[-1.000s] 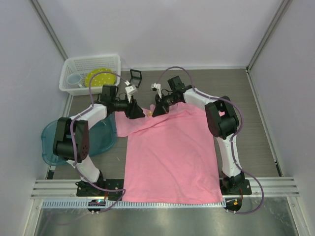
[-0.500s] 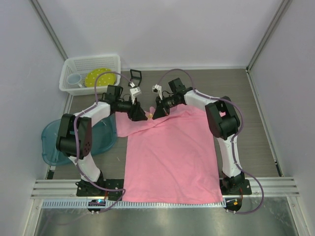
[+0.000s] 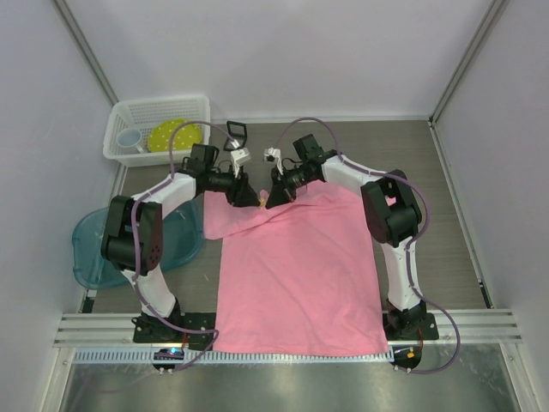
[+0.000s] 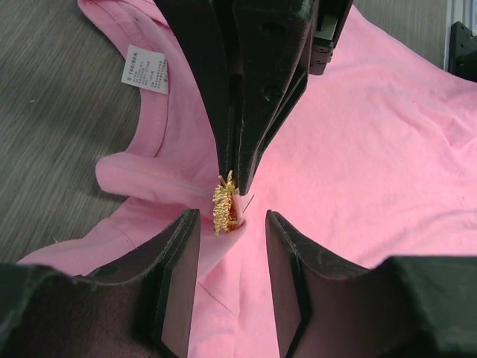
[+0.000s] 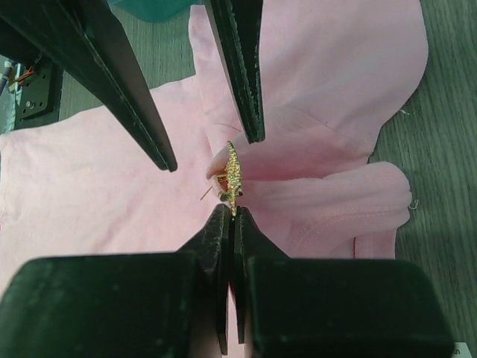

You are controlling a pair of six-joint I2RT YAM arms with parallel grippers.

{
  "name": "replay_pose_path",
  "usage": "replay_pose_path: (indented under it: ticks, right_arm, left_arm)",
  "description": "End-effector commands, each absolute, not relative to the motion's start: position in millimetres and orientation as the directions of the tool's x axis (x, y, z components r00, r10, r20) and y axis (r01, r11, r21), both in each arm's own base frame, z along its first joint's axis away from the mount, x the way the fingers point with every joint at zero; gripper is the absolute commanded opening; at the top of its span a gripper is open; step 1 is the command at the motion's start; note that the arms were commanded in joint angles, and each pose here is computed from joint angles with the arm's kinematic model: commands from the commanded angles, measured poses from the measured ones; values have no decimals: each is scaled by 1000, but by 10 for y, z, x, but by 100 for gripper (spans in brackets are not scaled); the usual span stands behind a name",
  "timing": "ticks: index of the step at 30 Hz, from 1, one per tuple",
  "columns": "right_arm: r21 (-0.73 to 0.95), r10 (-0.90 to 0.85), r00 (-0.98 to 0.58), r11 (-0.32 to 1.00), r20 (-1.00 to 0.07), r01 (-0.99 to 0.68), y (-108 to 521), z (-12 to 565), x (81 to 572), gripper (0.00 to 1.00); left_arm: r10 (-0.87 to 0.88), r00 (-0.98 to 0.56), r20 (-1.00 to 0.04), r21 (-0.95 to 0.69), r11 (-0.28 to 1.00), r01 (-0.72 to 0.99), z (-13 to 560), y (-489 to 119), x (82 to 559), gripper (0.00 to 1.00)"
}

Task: Pin the brooch onto the clothing

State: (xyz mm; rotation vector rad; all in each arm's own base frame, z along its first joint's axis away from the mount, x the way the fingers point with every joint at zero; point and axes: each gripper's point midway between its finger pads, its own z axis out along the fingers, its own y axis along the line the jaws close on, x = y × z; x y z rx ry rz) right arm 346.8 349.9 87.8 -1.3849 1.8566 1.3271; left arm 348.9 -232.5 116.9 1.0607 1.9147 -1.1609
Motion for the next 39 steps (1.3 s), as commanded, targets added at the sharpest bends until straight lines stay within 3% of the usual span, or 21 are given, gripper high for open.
replay_pose_path:
  ticks: [1, 5, 9, 19, 24, 39]
  right_arm:
    - [335, -403, -292, -39, -867, -941, 3578, 1358, 3471, 1]
    - [342, -398, -299, -41, -867, -939, 3583, 1375, 3477, 1]
    - [348, -395, -303, -45, -867, -936, 3598, 1389, 3473, 1]
    - [349, -385, -302, -57, -872, -935, 3614, 1422, 3486, 1]
    - [350, -386, -303, -57, -871, -935, 3611, 1412, 3481, 1]
    - [340, -391, -295, -49, -872, -939, 3602, 1393, 3493, 1]
  left_arm:
    - [298, -431, -852, -368, 245, 897, 1232, -2418, 3477, 44]
    - [302, -442, -844, -380, 243, 892, 1189, -2431, 3450, 43]
    - [306, -461, -833, -398, 248, 883, 1152, -2465, 3451, 35]
    - [304, -490, -817, -423, 261, 868, 1100, -2471, 3480, 36]
    - [294, -487, -822, -425, 253, 869, 1122, -2477, 3470, 27]
    - [222, -553, -803, -490, 283, 825, 1187, -2527, 3571, 25]
